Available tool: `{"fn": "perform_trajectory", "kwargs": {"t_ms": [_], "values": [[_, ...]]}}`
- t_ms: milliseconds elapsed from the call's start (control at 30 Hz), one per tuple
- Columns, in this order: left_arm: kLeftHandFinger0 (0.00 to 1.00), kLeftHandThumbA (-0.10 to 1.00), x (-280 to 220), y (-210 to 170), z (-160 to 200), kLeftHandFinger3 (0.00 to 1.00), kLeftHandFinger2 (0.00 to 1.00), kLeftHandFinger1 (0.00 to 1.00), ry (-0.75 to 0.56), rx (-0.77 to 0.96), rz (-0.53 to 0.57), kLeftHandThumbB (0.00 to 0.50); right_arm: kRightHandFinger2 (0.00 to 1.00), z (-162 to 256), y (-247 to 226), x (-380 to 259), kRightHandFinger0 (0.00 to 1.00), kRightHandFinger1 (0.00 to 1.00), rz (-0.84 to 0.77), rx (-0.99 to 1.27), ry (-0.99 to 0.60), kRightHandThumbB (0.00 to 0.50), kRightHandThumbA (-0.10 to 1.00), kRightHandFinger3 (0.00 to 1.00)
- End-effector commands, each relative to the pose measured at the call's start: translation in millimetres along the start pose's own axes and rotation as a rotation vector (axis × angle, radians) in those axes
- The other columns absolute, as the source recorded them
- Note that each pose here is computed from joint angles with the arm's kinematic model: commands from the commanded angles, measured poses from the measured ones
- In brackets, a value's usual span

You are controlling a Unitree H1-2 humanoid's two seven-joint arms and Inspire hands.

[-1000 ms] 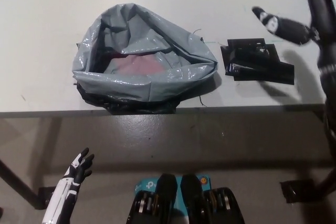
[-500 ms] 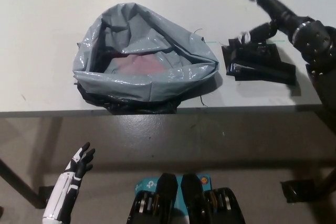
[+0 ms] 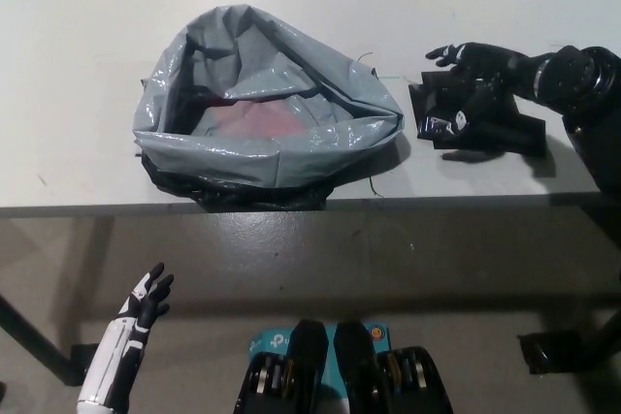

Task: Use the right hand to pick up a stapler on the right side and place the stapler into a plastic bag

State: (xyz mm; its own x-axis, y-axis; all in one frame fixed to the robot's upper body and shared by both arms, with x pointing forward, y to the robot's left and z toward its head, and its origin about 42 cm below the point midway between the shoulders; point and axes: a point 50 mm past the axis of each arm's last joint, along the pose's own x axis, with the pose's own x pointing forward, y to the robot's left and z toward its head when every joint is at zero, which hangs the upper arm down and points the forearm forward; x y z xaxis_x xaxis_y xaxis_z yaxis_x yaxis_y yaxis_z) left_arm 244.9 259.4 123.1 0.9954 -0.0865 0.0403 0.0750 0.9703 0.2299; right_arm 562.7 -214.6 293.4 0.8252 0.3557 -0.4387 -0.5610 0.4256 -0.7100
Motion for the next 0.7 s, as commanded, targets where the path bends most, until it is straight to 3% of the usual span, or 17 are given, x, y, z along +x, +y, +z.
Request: {"fn": "perform_trajectory", "kwargs": {"t_ms": [0, 100, 200, 333, 500, 667], "values": [[1.00, 1.00, 0, 4, 6, 1.00, 1.00, 1.00, -0.037, 0.024, -0.003, 0.023, 1.00, 23, -30, -11, 1.00, 1.00, -0.008, -0.062, -0.059, 0.357, 0.97, 1.00], [1.00, 1.00, 0, 4, 6, 1.00, 1.00, 1.00, -0.037, 0.027, -0.001, 0.010, 1.00, 24, -25, -7, 1.00, 1.00, 0.011, -0.055, -0.080, 0.316, 0.96, 1.00], [1.00, 1.00, 0, 4, 6, 1.00, 1.00, 1.00, -0.036, 0.023, -0.004, 0.014, 1.00, 24, -21, -6, 1.00, 1.00, 0.018, -0.048, -0.071, 0.361, 0.96, 1.00], [1.00, 1.00, -1, 5, 7, 1.00, 1.00, 1.00, -0.032, 0.028, 0.002, 0.011, 1.00, 26, -16, -5, 1.00, 1.00, 0.024, -0.067, -0.071, 0.329, 0.95, 1.00], [1.00, 1.00, 0, 8, 7, 1.00, 1.00, 1.00, -0.038, 0.027, 0.000, 0.007, 1.00, 26, -18, -4, 1.00, 1.00, 0.019, -0.082, -0.066, 0.353, 0.96, 1.00], [1.00, 1.00, 1, 7, 9, 1.00, 1.00, 1.00, -0.045, 0.021, -0.002, 0.008, 1.00, 25, -21, -5, 1.00, 1.00, 0.019, -0.089, -0.057, 0.343, 0.95, 1.00]]}}
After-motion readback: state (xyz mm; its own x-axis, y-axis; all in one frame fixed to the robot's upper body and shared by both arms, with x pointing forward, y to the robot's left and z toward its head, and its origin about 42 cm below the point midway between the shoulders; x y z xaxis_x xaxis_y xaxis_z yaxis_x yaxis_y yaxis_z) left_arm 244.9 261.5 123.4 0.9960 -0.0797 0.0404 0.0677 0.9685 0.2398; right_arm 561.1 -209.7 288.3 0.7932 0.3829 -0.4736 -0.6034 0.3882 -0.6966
